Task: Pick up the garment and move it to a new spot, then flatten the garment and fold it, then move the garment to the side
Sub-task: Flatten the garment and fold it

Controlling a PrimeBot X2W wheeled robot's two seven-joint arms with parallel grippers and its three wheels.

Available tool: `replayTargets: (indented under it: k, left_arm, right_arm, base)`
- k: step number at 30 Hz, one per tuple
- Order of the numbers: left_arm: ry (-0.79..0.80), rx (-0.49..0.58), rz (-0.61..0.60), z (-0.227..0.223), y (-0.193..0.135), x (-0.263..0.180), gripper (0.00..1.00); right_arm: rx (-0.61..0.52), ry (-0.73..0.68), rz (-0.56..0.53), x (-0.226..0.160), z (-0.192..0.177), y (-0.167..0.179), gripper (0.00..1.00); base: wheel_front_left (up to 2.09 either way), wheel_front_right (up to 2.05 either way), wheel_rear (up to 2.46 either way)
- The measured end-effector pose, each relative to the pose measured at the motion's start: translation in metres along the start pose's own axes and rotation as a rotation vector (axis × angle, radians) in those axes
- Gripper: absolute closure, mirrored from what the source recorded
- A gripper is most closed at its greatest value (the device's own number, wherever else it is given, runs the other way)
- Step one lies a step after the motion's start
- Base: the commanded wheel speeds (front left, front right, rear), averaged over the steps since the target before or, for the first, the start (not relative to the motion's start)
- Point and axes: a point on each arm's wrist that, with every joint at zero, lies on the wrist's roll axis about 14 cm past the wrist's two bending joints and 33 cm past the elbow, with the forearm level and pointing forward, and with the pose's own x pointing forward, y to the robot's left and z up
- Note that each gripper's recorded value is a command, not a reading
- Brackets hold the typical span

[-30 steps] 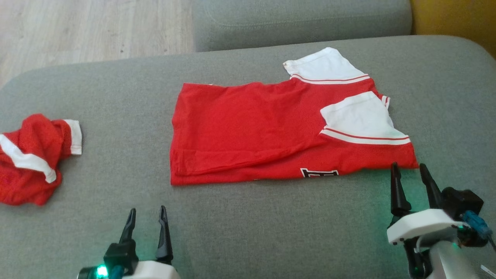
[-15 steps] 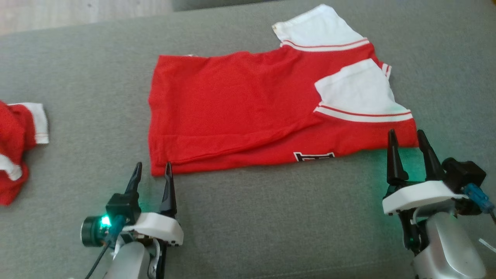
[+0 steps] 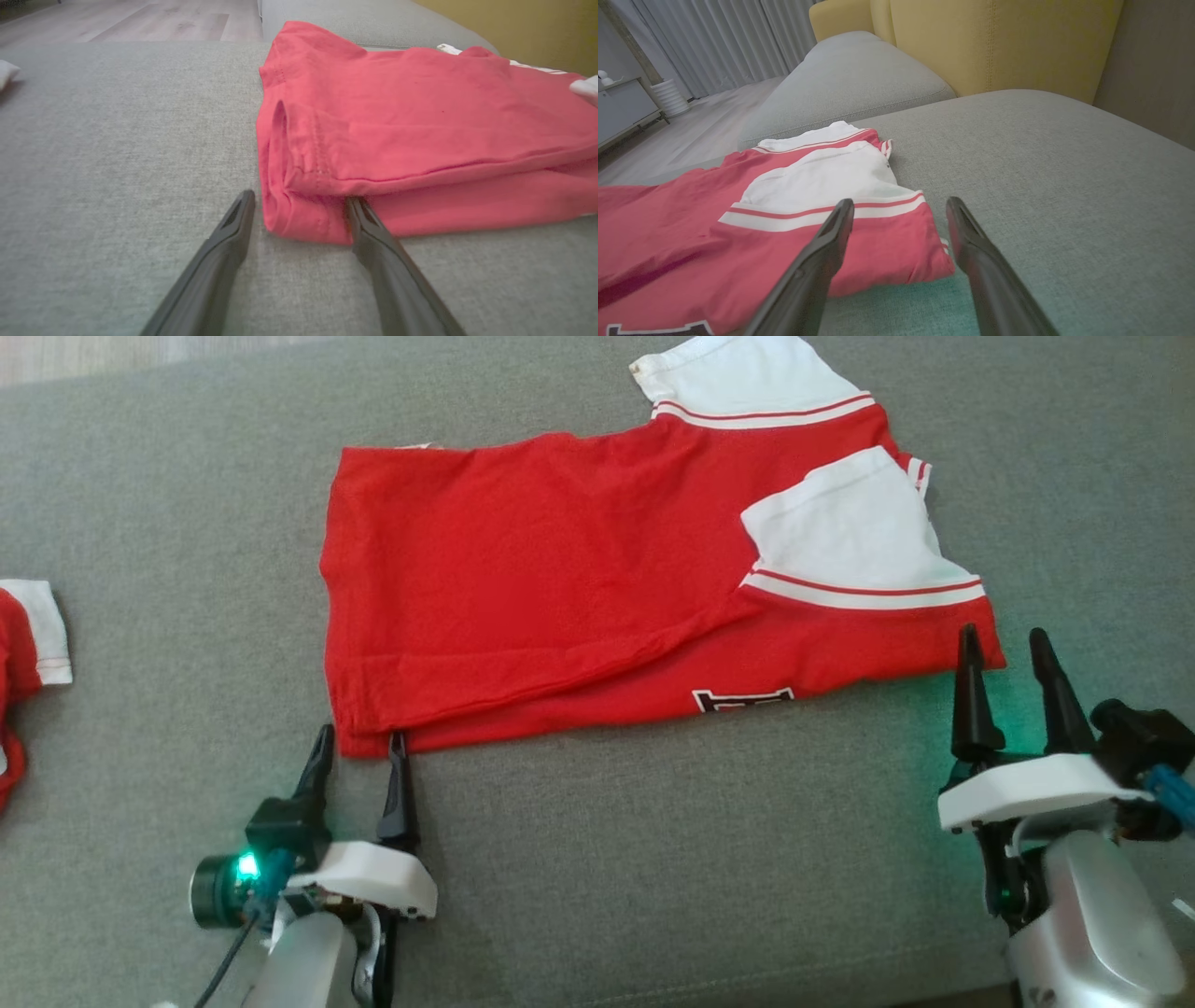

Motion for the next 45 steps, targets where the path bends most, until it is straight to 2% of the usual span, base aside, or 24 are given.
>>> replayTargets:
  k: [1, 2, 3, 5, 11, 19, 20, 21, 22, 27, 31, 34, 37, 42, 45]
  left_arm:
    - [0.003, -0.003, 0.002, -0.001, 0.001, 0.001, 0.00]
    - [0.008, -0.003, 0.003, -0.003, 0.001, 0.002, 0.51]
    - [0.015, -0.002, 0.002, -0.004, 0.001, 0.004, 0.71]
    - [0.021, -0.006, -0.005, -0.005, -0.001, 0.008, 1.00]
    - [0.043, -0.020, -0.063, -0.011, -0.013, 0.014, 1.00]
    - [0.037, -0.044, -0.084, -0.009, -0.016, 0.015, 1.00]
    - [0.035, -0.046, -0.084, -0.009, -0.016, 0.015, 1.00]
    - [0.034, -0.051, -0.090, -0.008, -0.016, 0.015, 1.00]
    - [0.033, -0.053, -0.093, -0.008, -0.017, 0.014, 1.00]
    - [0.029, -0.064, -0.096, -0.004, -0.018, 0.012, 1.00]
    - [0.012, -0.111, -0.109, 0.003, -0.021, 0.010, 1.00]
    - [-0.019, -0.143, -0.133, 0.015, -0.029, 0.007, 1.00]
    - [-0.093, -0.165, -0.150, 0.041, -0.034, 0.006, 1.00]
    - [-0.268, -0.180, -0.139, 0.109, -0.027, 0.009, 1.00]
    - [-0.314, -0.206, -0.125, 0.127, -0.023, 0.000, 1.00]
  right_arm:
    - [0.000, -0.001, -0.004, 0.001, 0.000, -0.001, 0.00]
    - [-0.001, -0.002, -0.009, 0.002, 0.001, -0.003, 0.00]
    - [-0.001, -0.005, -0.016, 0.003, 0.002, -0.005, 0.00]
    - [-0.007, -0.005, -0.037, 0.006, 0.003, -0.012, 0.00]
    - [-0.003, 0.062, -0.103, 0.005, -0.017, -0.032, 0.00]
    - [0.060, 0.174, -0.070, 0.015, -0.049, -0.011, 0.00]
    - [0.074, 0.181, -0.069, 0.016, -0.052, -0.009, 0.18]
    - [0.088, 0.183, -0.071, 0.017, -0.053, -0.008, 0.75]
    - [0.104, 0.185, -0.075, 0.018, -0.054, -0.008, 1.00]
    - [0.153, 0.181, -0.079, 0.020, -0.053, -0.004, 1.00]
    - [0.190, 0.151, -0.074, 0.022, -0.045, -0.001, 1.00]
    - [0.230, 0.085, -0.047, 0.029, -0.024, 0.008, 1.00]
    - [0.276, 0.010, -0.021, 0.035, 0.002, 0.017, 1.00]
    - [0.333, -0.101, 0.015, 0.041, 0.048, 0.027, 1.00]
    - [0.359, -0.139, 0.014, 0.037, 0.065, 0.024, 1.00]
  base:
    - [0.00, 0.00, 0.00]
    - [0.00, 0.00, 0.00]
    - [0.00, 0.00, 0.00]
    - [0.00, 0.00, 0.00]
    - [0.00, 0.00, 0.00]
    - [0.00, 0.00, 0.00]
    - [0.00, 0.00, 0.00]
    - [0.00, 0.00, 0.00]
    - [0.00, 0.00, 0.00]
    - [0.00, 0.00, 0.00]
    - [0.00, 0.00, 0.00]
    - [0.00, 0.00, 0.00]
    - [0.00, 0.00, 0.00]
    - [0.00, 0.00, 0.00]
    - [0.00, 0.00, 0.00]
